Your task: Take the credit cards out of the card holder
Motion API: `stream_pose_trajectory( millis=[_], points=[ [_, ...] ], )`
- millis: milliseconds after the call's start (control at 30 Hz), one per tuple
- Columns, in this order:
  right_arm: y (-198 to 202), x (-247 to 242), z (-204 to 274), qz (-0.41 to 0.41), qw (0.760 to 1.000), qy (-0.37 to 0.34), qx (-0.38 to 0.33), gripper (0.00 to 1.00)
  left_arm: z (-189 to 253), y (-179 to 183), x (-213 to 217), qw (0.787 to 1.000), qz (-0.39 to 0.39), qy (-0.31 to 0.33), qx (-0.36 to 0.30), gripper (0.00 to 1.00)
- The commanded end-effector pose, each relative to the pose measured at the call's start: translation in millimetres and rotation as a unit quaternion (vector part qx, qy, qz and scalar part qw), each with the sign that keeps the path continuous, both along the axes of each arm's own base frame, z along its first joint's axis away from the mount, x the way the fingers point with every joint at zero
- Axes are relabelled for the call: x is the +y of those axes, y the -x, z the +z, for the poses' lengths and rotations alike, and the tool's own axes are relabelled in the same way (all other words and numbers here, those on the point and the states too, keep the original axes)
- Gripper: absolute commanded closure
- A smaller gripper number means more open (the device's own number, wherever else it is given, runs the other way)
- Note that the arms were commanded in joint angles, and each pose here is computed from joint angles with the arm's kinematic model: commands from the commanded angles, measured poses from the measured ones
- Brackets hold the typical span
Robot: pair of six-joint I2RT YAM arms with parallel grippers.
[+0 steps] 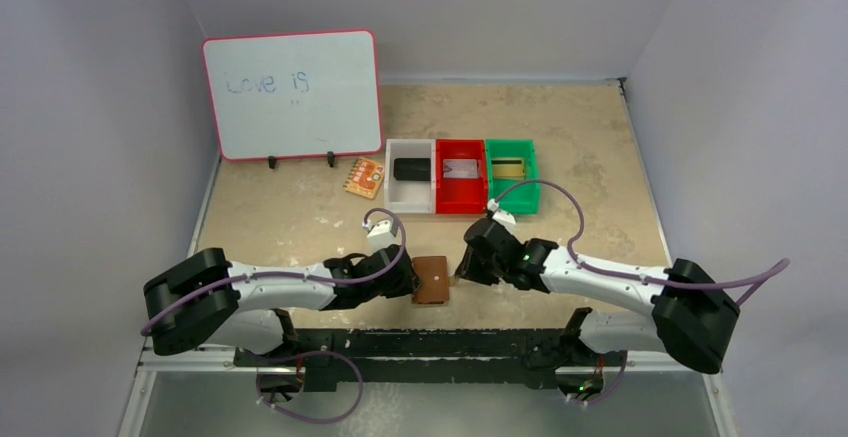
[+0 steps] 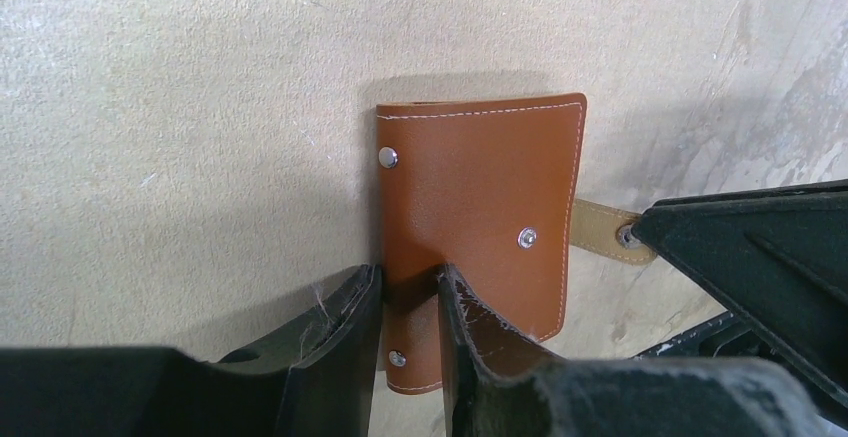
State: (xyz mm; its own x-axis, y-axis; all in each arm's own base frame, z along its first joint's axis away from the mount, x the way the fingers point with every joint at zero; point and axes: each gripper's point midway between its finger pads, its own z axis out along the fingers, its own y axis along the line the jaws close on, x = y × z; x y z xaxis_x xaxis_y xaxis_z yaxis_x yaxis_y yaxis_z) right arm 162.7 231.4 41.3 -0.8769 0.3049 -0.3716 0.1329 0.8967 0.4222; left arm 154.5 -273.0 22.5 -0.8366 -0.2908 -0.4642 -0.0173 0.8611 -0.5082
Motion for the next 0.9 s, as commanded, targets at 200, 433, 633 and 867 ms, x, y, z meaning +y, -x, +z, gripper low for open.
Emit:
stream_pose_trajectory(
  millis=[200,433,633,867],
  points=[
    [-6.1,18.0,6.0,0.035,0.999,-0.021,-0.015,0.76,-14.8,2.9,19.7,0.998,-0.004,-0.066,0.003,0.73],
    [-1.9,16.8,-1.1,0.051,0.999,-0.010,-0.006,0.76,-13.4,1.8,18.4,0.998,-0.002,-0.064,0.002,0.73],
    [-0.6,18.8,-1.3,0.059,0.998,-0.014,-0.006,0.98,-11.0,0.0,18.9,0.998,0.002,-0.066,-0.003,0.72],
    [-10.4,21.6,25.5,0.047,0.998,-0.026,-0.032,1.00,19.3,-16.9,24.2,0.997,0.038,-0.050,-0.050,0.68]
  ],
)
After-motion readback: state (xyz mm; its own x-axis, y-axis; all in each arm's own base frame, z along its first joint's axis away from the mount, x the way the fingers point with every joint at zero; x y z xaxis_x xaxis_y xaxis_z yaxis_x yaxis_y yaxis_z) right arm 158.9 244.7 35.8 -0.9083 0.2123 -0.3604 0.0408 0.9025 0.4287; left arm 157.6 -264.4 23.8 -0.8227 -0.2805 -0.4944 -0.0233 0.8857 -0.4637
